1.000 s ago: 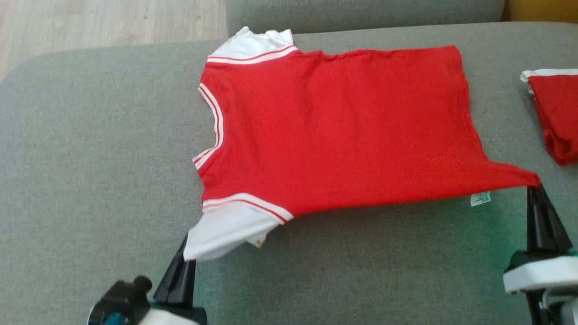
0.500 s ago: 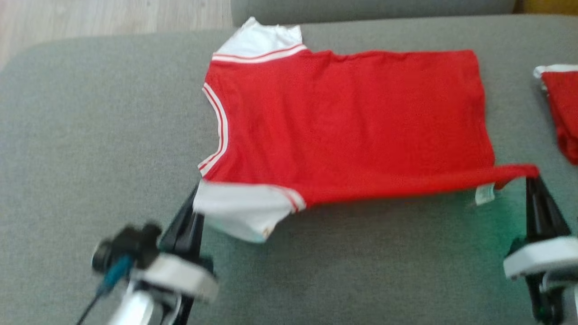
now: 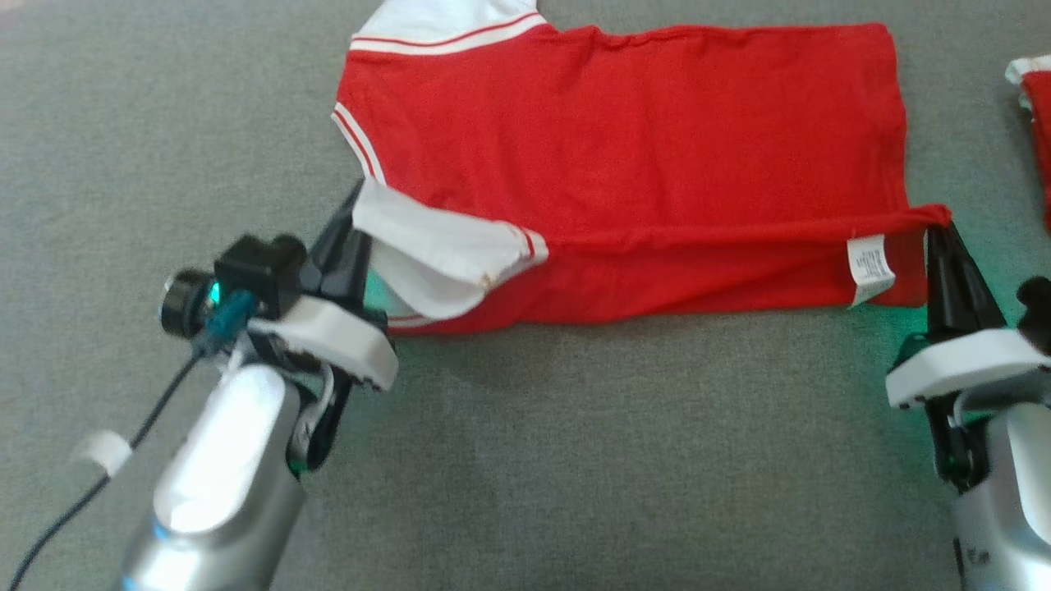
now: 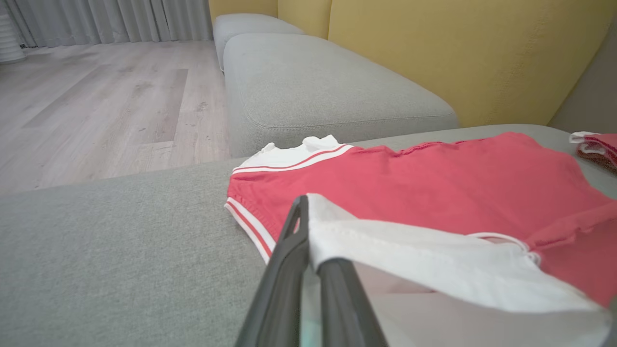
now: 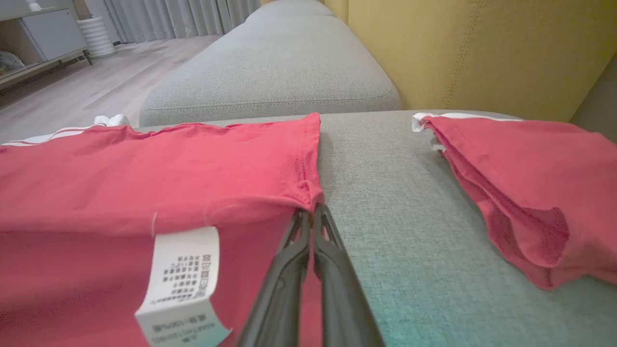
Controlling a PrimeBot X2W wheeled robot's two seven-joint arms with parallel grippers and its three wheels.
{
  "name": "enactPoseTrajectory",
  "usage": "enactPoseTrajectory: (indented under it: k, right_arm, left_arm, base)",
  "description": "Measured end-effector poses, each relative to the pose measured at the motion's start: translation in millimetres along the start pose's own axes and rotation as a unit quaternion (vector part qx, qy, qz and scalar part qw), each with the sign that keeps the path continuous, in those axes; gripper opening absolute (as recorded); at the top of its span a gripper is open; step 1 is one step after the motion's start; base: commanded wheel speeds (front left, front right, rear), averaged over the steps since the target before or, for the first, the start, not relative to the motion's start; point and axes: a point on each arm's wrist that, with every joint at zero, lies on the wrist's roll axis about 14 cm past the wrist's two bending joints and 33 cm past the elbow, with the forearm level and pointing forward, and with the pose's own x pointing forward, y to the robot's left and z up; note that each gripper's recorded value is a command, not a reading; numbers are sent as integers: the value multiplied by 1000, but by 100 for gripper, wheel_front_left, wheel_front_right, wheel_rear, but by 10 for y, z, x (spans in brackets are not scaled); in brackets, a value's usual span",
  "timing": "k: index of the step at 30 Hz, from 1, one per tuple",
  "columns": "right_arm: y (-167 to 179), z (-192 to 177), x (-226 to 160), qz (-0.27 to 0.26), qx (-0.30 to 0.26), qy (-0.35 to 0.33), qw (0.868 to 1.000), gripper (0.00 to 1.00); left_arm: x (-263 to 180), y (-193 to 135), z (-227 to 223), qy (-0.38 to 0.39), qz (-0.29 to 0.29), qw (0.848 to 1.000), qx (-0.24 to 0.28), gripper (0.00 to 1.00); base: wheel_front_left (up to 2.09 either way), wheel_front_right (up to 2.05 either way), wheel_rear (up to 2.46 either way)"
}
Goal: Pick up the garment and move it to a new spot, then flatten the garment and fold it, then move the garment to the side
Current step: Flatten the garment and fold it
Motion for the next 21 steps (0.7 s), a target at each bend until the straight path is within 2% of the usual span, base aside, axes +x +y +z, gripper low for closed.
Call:
enactPoseTrajectory:
  k: [8,9,10,11,12,13,21]
  right_arm:
    - [27,-66,242,9,-8,2,1000,0]
    - [31,-70,276,11,-9,2,1000,0]
    - [40,-76,310,13,-11,3,1000,0]
    - [58,-81,341,16,-12,3,1000,0]
    - [76,-85,370,18,-12,3,1000,47]
    - [98,-83,398,22,-12,2,1000,100]
    - [288,26,446,48,-1,-21,999,100]
  left_arm:
    - [302,148,7,7,8,999,32,0]
    - [330,168,-7,9,10,999,33,16]
    - [355,189,-22,12,12,999,35,16]
    - [377,208,-35,13,15,999,36,59]
    - [398,233,-54,16,19,999,37,100]
    - [414,252,-62,15,23,999,39,100]
    - [356,359,48,-21,52,997,55,100]
  base:
    - [0,0,0]
    - [0,0,0]
    - [0,0,0]
    - [0,0,0]
    - [0,0,0]
    - [0,0,0]
    - [0,0,0]
